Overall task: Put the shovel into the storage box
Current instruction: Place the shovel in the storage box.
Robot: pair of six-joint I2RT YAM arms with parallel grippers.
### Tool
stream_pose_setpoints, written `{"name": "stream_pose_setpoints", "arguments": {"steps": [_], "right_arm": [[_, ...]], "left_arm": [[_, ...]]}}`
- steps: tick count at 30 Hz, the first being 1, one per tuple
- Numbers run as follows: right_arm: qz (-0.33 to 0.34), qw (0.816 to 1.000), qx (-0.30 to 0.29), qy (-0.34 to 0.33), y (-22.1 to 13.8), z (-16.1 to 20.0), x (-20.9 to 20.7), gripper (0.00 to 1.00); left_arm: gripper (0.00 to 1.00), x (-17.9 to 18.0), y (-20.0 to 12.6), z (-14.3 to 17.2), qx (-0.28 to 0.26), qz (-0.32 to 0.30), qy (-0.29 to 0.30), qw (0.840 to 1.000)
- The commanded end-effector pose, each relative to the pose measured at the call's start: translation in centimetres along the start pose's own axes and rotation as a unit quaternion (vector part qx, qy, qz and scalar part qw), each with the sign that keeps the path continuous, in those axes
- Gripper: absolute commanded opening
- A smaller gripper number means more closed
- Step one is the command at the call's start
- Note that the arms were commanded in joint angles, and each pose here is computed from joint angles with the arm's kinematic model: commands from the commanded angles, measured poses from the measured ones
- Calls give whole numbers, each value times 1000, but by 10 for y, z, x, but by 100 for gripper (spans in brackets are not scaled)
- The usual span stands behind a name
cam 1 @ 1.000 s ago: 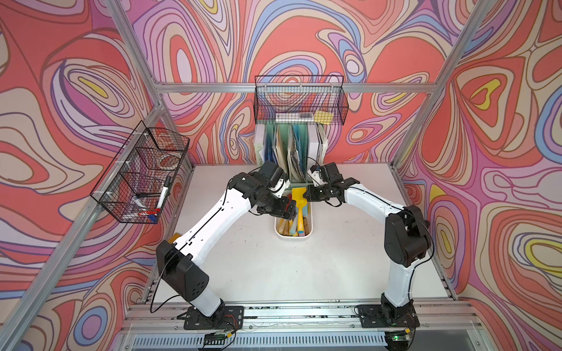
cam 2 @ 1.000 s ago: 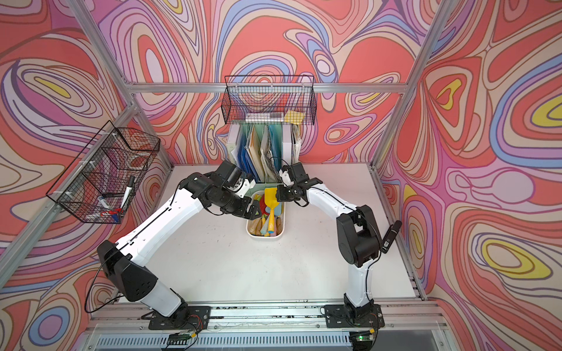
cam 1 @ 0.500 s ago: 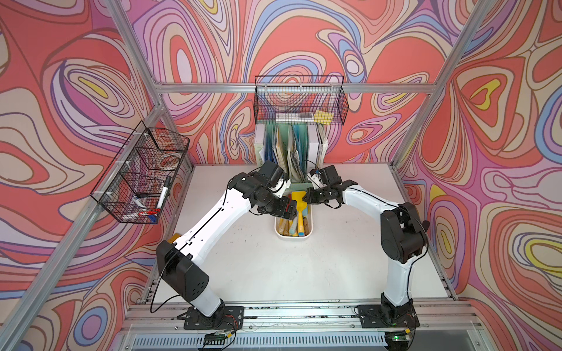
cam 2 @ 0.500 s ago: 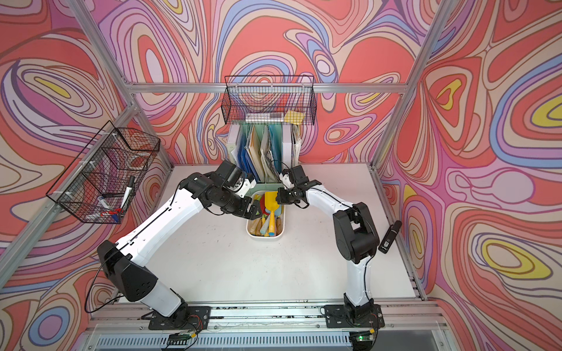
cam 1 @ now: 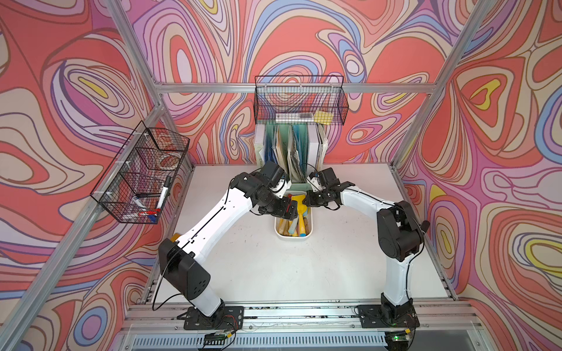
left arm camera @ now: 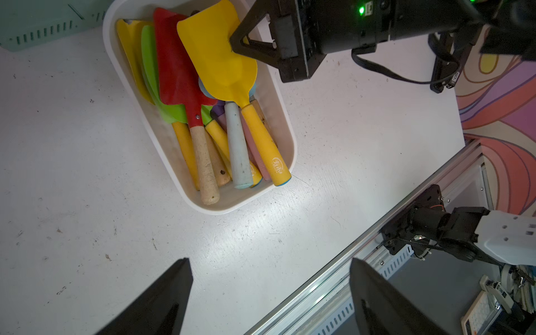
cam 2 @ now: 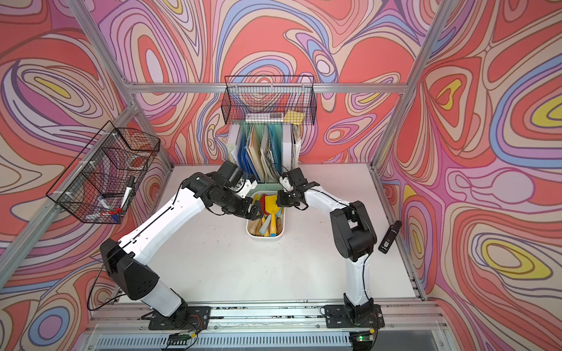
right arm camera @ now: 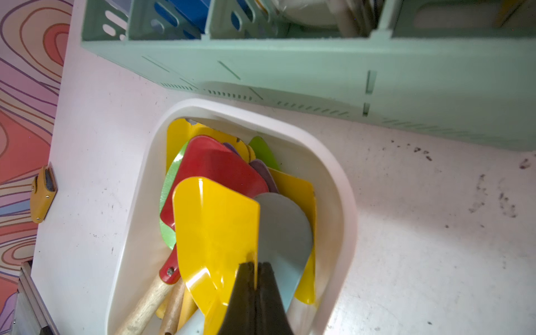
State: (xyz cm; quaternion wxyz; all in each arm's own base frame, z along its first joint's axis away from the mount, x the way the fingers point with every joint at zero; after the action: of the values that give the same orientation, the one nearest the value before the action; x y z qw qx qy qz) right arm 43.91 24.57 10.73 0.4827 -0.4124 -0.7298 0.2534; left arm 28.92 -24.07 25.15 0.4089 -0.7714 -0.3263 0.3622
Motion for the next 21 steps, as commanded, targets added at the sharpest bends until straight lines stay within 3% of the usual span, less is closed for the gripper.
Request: {"name": "stream_pose_setpoints", "arguments": {"steps": [1,21], "right_arm": [[39,999,16,-7,8,7,-21,0],[53,998,24,-9,18,2,-29,2]], "left_arm": [[91,-4,-1,0,7,8,11,1000],[90,-2,3,2,17,3,9,1000]]}}
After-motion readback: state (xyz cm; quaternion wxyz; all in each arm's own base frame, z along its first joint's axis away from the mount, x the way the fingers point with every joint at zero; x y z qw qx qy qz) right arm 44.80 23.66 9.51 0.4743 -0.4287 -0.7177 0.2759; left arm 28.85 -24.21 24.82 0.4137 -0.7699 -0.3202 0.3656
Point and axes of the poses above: each gripper's point midway between its finger pads, its own y axis out along the fingers, its own x axis along the line the jaws close on, z = x × y, the point moved 2 cm from there along -y, back along the fingers, and after that the axes turned 7 degrees about y, right-handed, at the moved point
